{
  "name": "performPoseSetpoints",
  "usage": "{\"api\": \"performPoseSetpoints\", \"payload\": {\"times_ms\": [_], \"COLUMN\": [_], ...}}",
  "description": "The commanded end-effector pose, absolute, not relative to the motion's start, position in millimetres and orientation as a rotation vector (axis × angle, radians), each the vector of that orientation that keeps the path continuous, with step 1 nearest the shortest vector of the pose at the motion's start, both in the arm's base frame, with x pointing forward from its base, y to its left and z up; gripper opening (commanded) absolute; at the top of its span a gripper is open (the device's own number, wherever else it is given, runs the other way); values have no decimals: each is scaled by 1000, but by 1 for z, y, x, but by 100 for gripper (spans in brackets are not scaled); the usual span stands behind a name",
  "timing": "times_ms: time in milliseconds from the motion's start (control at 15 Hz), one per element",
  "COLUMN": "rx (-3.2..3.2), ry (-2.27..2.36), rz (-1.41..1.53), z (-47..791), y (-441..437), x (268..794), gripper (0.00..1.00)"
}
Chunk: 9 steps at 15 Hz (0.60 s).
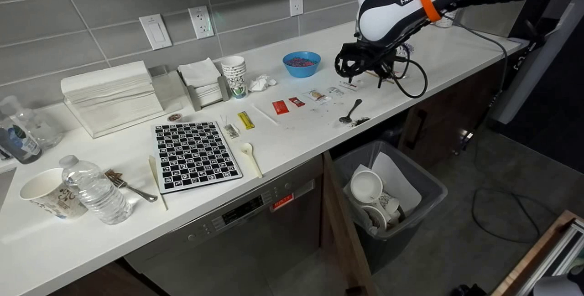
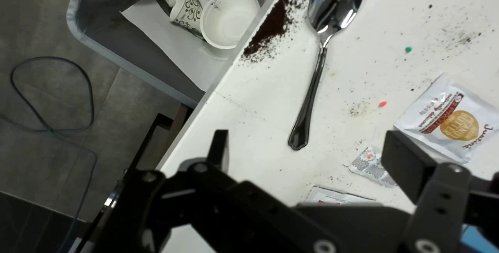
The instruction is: Put the white cup into the spoon then pick up the spoon and drop the cap into the bin
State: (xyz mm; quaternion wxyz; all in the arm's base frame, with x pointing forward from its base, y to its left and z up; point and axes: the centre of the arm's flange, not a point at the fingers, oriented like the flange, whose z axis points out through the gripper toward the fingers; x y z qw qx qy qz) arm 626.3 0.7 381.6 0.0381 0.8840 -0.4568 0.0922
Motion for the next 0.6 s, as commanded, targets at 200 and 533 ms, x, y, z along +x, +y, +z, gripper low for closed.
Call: {"api": "performPoseSetpoints", "payload": {"times_ms": [200,533], "rx": [2735,2741], "ry": [-1312,-1290], "rz": [295,299], "z": [386,388], "y": [8,10], "x": [619,616], "gripper": [100,100]}}
